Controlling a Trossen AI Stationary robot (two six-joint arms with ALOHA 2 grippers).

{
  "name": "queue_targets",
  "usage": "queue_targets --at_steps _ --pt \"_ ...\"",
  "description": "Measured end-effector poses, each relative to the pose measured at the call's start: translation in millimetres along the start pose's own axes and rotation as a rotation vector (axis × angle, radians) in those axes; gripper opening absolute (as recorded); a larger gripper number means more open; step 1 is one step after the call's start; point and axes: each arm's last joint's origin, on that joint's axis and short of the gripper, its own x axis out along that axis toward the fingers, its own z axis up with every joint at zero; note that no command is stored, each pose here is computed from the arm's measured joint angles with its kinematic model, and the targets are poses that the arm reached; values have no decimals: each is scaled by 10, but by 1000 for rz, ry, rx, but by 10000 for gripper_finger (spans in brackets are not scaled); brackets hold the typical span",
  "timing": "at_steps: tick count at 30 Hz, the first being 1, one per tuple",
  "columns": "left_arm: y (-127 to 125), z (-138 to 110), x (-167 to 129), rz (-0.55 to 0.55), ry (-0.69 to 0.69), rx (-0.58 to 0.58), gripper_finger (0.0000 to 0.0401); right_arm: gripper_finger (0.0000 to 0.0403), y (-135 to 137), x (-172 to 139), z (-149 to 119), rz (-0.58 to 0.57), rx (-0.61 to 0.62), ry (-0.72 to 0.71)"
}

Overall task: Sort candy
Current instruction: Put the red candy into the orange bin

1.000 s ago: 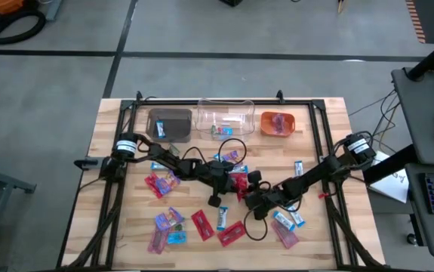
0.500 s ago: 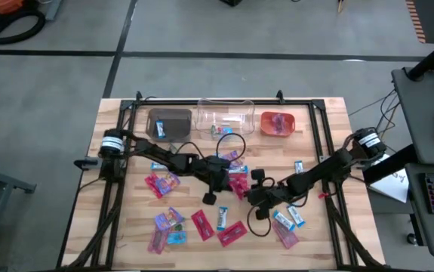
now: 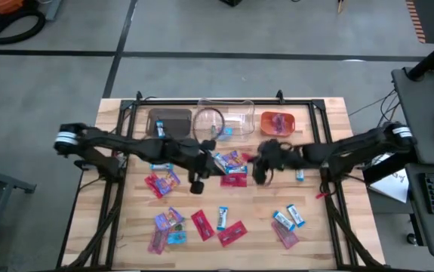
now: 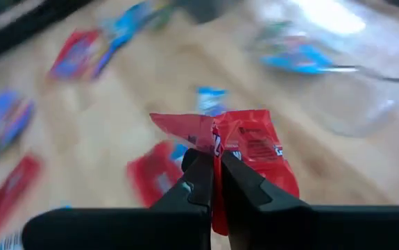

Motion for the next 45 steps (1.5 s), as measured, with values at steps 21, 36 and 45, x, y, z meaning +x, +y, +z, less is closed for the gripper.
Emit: queue_targets --at_steps 21,36,45 --pt "-400 440 -796 141 -173 -75 0 13 -1199 -322 345 -486 361 -28" --pt "-407 376 -790 183 -107 -112 0 13 -1422 275 185 -703 337 113" --pt "-409 352 -775 182 -93 -119 0 80 -1444 351 137 -717 319 158"
